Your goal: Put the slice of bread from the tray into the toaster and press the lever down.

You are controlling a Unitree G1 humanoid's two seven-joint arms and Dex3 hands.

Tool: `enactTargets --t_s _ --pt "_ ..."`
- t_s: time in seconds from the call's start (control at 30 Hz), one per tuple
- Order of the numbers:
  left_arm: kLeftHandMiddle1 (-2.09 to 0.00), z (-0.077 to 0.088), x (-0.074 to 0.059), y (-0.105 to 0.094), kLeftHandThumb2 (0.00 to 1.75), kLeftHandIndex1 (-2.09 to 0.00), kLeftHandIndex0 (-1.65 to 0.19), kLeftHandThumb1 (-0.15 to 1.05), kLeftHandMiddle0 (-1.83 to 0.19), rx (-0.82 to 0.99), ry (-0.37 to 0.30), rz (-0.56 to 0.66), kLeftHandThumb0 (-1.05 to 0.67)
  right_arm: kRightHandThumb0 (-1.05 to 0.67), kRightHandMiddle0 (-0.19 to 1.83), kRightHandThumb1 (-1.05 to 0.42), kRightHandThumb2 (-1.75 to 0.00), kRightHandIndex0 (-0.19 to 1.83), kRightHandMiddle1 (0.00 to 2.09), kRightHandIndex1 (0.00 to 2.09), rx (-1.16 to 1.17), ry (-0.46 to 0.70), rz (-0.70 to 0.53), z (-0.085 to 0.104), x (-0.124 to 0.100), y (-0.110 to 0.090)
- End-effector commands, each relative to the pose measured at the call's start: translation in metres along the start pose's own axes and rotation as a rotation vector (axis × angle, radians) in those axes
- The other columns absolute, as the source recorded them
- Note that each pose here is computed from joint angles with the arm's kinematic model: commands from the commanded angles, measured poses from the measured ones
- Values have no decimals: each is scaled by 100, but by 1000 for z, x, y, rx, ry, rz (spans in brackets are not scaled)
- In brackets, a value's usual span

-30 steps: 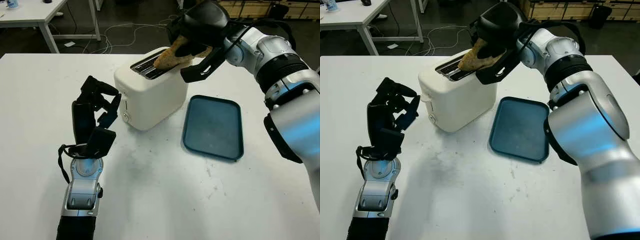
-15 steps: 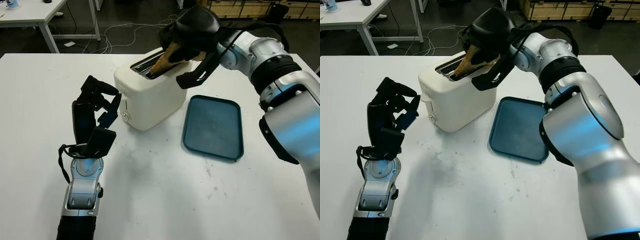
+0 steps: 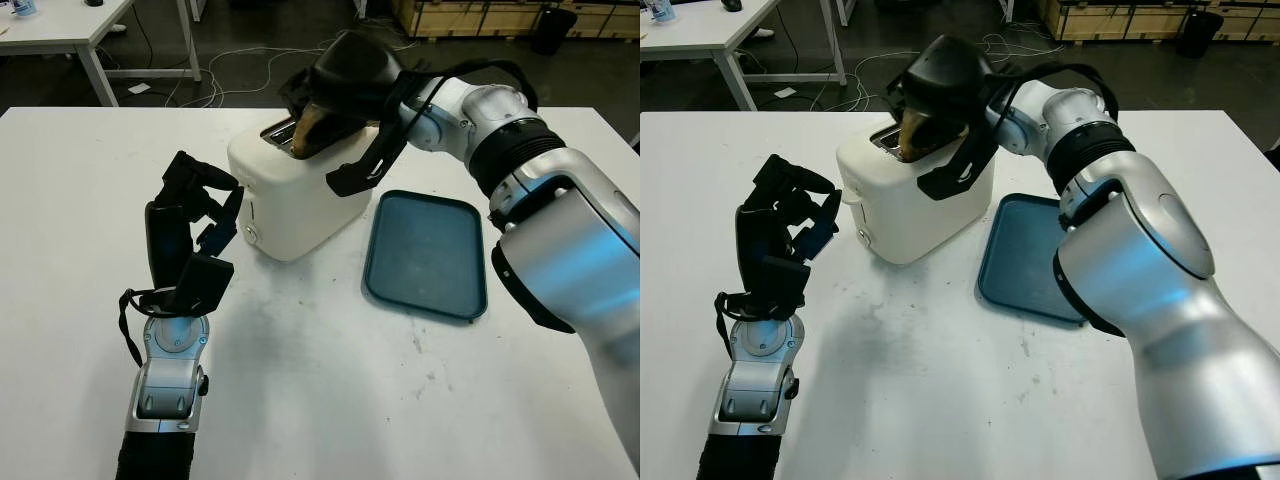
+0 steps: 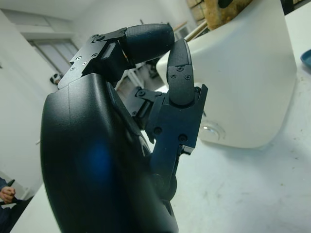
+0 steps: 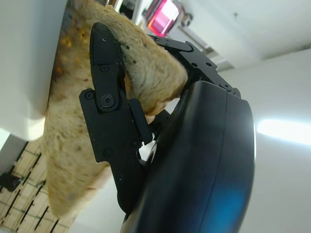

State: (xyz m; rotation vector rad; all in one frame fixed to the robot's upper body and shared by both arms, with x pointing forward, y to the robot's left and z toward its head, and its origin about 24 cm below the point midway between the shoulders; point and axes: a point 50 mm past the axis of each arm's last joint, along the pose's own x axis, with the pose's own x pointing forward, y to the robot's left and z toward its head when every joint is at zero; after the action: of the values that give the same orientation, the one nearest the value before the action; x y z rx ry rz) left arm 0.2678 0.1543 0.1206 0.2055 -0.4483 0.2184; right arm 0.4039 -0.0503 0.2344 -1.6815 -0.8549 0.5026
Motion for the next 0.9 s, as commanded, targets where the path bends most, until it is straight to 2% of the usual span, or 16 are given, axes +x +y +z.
enactTargets --t_s 0.0,0.1,0.2,0.23,0.27,0.3,0.37,0.4,0.47,0.5,0.57,0.7,0.87 --pt "-175 3 1 0 47 -170 -53 92 -79 -14 -16 4 -35 -59 88 -92 -47 116 175 175 -12 -34 0 6 5 -5" --pt "-175 3 1 1 47 -170 -52 92 -78 -10 -11 7 -36 -61 89 -92 -42 115 172 175 -28 -28 23 5 5 -4" --pt "-175 2 1 1 46 -170 -52 92 -79 -8 -11 7 -36 -72 86 -92 -25 99 145 167 -40 -11 72 3 3 1" --pt "-175 2 1 1 46 -170 -53 92 -79 -5 -11 7 -36 -76 81 -92 -19 88 127 152 -52 -6 108 2 3 2" --pt "-175 3 1 0 46 -170 -53 92 -79 -2 -12 5 -36 -79 75 -92 -13 75 102 127 -67 3 149 0 3 3" --pt "-175 3 1 0 46 -170 -53 92 -79 -1 -12 4 -36 -84 67 -92 -7 58 67 94 -79 8 178 -2 2 3" --pt "-175 3 1 0 46 -170 -53 92 -79 -1 -12 1 -36 -87 58 -92 -4 38 33 67 -122 16 213 -5 1 1" --pt "-175 3 1 0 46 -170 -53 92 -79 -2 -14 -1 -35 -87 53 -92 -4 30 25 61 -133 20 215 -7 0 0" --pt "-175 3 1 0 46 -171 -53 92 -80 -2 -18 -5 -34 -85 49 -90 -2 19 15 60 -163 22 202 -10 -1 -3" --pt "-175 3 1 0 47 -171 -53 92 -80 -1 -19 -7 -34 -85 47 -89 -1 9 9 68 -180 22 195 -12 -2 -4" --pt "-175 2 1 0 47 -172 -52 92 -80 -3 -18 -7 -34 -84 44 -89 0 2 5 71 -206 30 189 -15 -3 -8" --pt "-175 2 1 -1 45 -172 -53 92 -81 -1 -18 -8 -34 -83 39 -89 0 0 1 59 -252 57 179 -22 -4 -17" --pt "-175 2 2 -1 45 -173 -53 92 -82 -2 -17 -11 -34 -84 33 -88 0 0 0 43 -277 93 129 -30 -3 -40"
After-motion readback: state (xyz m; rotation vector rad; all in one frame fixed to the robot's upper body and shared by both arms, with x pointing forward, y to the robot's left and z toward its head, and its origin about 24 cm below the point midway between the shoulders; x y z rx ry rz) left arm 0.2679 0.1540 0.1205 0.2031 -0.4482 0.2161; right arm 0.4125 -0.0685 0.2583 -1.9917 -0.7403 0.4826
